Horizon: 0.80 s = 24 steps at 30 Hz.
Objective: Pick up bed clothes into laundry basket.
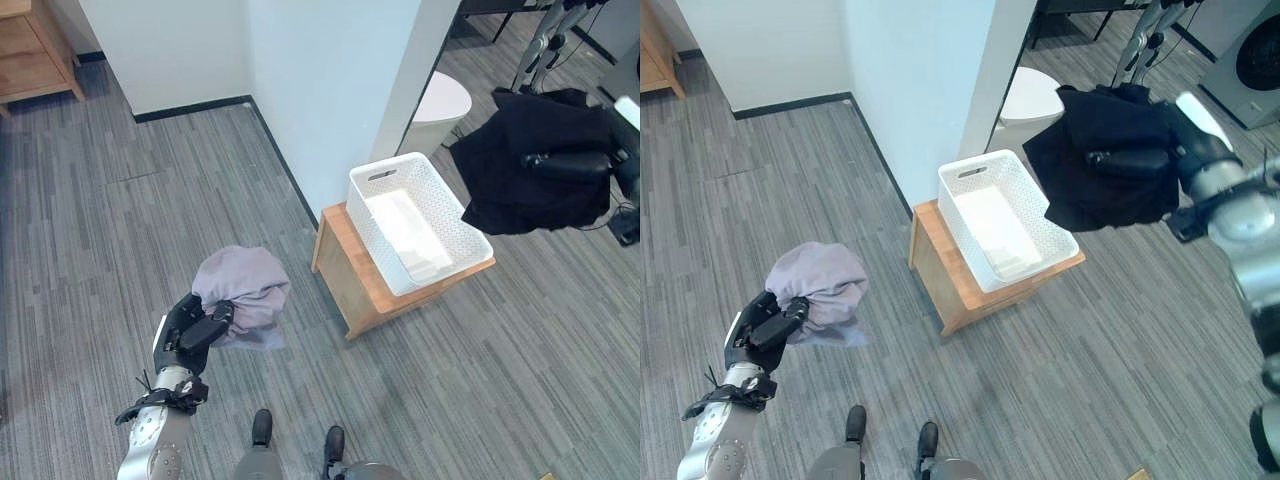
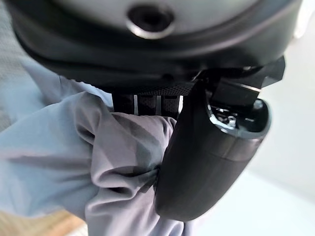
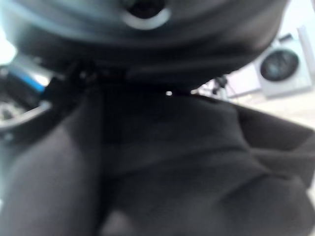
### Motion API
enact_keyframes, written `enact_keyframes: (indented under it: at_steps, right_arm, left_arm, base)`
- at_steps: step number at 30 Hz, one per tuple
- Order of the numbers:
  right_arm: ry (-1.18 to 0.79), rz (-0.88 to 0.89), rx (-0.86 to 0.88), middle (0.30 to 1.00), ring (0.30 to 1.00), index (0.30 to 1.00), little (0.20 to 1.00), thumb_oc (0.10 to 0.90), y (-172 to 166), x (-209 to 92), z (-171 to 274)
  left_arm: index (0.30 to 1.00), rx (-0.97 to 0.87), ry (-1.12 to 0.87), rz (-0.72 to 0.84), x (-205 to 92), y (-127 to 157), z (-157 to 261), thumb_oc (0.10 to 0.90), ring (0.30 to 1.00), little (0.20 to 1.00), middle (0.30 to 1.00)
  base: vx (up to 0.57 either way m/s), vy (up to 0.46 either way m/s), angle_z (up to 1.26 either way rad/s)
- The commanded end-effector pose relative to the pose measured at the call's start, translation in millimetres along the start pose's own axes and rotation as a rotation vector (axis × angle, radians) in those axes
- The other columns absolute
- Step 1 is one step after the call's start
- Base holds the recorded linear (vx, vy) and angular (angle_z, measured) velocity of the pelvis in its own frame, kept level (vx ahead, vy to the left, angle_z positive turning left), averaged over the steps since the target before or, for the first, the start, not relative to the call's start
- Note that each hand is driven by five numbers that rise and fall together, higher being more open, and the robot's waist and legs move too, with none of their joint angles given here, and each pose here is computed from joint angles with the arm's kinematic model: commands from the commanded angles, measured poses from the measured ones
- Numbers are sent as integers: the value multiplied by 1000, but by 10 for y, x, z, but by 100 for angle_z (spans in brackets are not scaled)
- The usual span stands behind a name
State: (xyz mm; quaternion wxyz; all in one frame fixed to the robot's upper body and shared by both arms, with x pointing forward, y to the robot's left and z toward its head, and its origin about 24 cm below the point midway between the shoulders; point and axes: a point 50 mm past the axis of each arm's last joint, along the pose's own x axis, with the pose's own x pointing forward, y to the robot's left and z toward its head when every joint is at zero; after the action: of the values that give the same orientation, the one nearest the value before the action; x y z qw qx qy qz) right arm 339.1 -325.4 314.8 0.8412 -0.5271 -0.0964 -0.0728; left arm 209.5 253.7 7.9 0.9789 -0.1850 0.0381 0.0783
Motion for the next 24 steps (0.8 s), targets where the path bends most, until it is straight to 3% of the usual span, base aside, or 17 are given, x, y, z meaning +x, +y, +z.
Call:
enact_keyframes:
  at_steps: [1, 7, 24]
  right_arm:
    - [-109, -358, -38, 300, 300, 300, 300, 400, -876, -42, 395]
    - [-118, -409, -98, 300, 300, 300, 300, 400, -1041, 64, 647]
    - [25, -472, -150, 300, 300, 300, 300, 400, -1107, 177, 580]
  left_arm:
    - [300, 49, -184, -159, 60, -114, 472, 400, 300, 300, 300]
    - [300, 39, -157, -153, 52, -97, 425, 400, 300, 300, 300]
    - [300, 41, -174, -103, 68, -28, 471, 400, 300, 300, 300]
  base:
    - [6, 30, 8]
    - [-16, 11, 6]
    - [-6, 4, 0]
